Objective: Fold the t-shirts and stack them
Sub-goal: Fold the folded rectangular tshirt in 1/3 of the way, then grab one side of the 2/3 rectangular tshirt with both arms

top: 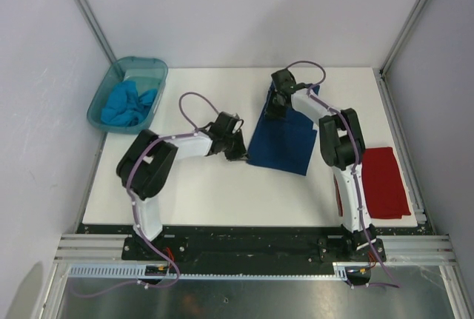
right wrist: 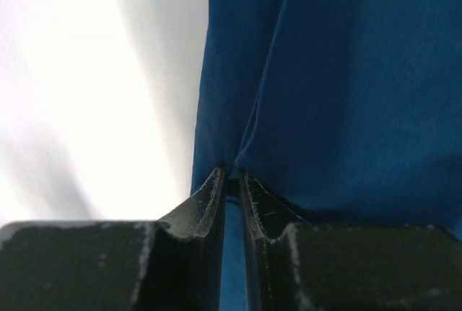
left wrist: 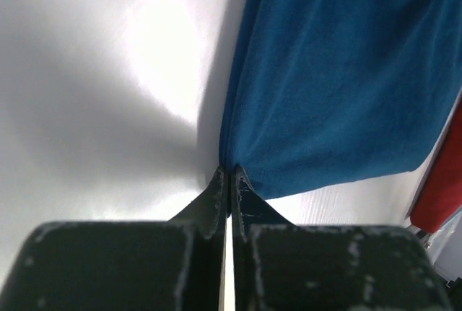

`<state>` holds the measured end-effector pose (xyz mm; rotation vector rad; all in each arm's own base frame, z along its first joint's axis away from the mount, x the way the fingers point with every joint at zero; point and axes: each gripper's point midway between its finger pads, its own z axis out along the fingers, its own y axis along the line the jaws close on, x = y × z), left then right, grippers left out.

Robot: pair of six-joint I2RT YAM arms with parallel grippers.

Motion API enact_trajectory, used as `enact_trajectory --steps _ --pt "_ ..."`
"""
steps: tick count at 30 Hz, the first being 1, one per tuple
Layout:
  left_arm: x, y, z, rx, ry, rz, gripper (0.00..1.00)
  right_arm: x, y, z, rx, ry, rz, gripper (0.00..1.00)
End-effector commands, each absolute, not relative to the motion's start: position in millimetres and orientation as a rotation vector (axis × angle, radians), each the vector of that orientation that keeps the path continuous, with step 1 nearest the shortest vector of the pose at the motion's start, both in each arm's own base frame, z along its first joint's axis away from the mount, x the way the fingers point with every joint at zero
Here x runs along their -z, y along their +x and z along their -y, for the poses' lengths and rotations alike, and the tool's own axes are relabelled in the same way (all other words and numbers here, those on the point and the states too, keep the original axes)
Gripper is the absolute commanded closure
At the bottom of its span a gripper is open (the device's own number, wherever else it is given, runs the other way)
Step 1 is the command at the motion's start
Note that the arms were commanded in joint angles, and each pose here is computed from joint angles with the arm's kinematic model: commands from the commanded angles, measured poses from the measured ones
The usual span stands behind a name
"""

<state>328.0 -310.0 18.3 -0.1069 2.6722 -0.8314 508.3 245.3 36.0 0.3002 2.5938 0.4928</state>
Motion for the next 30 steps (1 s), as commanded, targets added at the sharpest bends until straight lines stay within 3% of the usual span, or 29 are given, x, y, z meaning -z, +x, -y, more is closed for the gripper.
enact_trajectory --steps 1,9,17,30 --pt "-9.2 289.5 262.4 0.652 -0.257 -2.749 1.00 -40.1 490.7 -276.7 -0.532 0.183 -2.615 0.82" --pt "-5.5 232.2 233.9 0.636 -0.316 -2.782 1.00 -82.2 452.3 -302.5 -0.575 0.078 -2.578 0.66" --pt "-21.0 209.7 235.6 0.728 -0.306 -2.756 1.00 -145.5 398.4 -237.4 -0.558 0.283 -2.506 0.59" --pt "-22.9 206.0 248.2 0.804 -0.224 -2.768 1.00 -89.3 214.0 -174.6 -0.496 0.547 -2.656 0.63"
